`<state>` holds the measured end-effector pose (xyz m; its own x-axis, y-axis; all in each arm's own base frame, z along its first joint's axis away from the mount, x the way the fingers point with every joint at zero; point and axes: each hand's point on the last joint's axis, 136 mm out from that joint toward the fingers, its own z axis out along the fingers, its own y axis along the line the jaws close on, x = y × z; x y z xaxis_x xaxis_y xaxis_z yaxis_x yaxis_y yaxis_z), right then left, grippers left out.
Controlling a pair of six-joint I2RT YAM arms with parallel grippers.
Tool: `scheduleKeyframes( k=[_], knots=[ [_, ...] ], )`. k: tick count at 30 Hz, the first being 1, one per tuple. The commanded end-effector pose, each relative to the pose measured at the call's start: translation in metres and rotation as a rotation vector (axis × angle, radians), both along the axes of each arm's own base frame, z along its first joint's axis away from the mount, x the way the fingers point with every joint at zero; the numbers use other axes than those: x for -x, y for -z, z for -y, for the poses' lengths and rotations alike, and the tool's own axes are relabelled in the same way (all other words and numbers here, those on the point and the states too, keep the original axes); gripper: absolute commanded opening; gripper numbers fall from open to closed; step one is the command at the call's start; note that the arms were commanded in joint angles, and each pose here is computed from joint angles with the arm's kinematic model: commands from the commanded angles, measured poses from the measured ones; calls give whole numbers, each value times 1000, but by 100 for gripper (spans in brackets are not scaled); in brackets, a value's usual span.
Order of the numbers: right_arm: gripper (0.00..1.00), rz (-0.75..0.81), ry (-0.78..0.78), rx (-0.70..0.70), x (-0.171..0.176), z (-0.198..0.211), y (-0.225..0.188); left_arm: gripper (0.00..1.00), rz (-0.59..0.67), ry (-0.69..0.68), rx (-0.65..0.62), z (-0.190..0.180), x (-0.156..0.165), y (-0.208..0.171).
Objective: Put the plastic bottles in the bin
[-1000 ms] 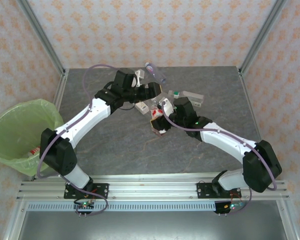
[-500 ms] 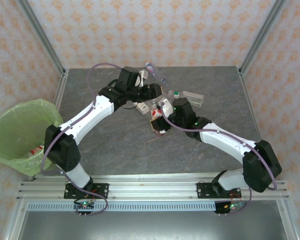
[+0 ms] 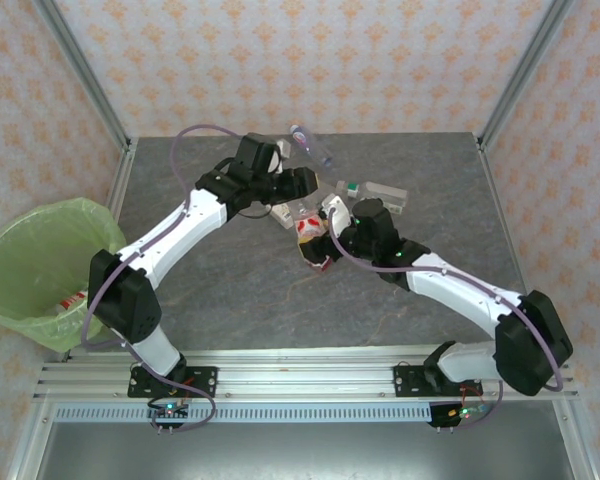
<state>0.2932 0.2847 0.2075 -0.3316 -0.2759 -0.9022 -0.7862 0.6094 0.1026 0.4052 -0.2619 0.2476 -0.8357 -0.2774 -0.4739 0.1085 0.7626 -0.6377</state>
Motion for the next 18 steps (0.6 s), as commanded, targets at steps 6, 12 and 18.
scheduleKeyframes(
  k=[6,12,18],
  knots=[
    [91,88,37,-35,5,11,-19,64,101,-109,-92,-41,-8,-31],
    [94,172,171,-27,-7,33,-28,65,152,-189,-179,-72,-6,-42],
    [99,265,367,-37,-28,60,-35,65,176,-259,-223,-95,-2,-50]
  ],
)
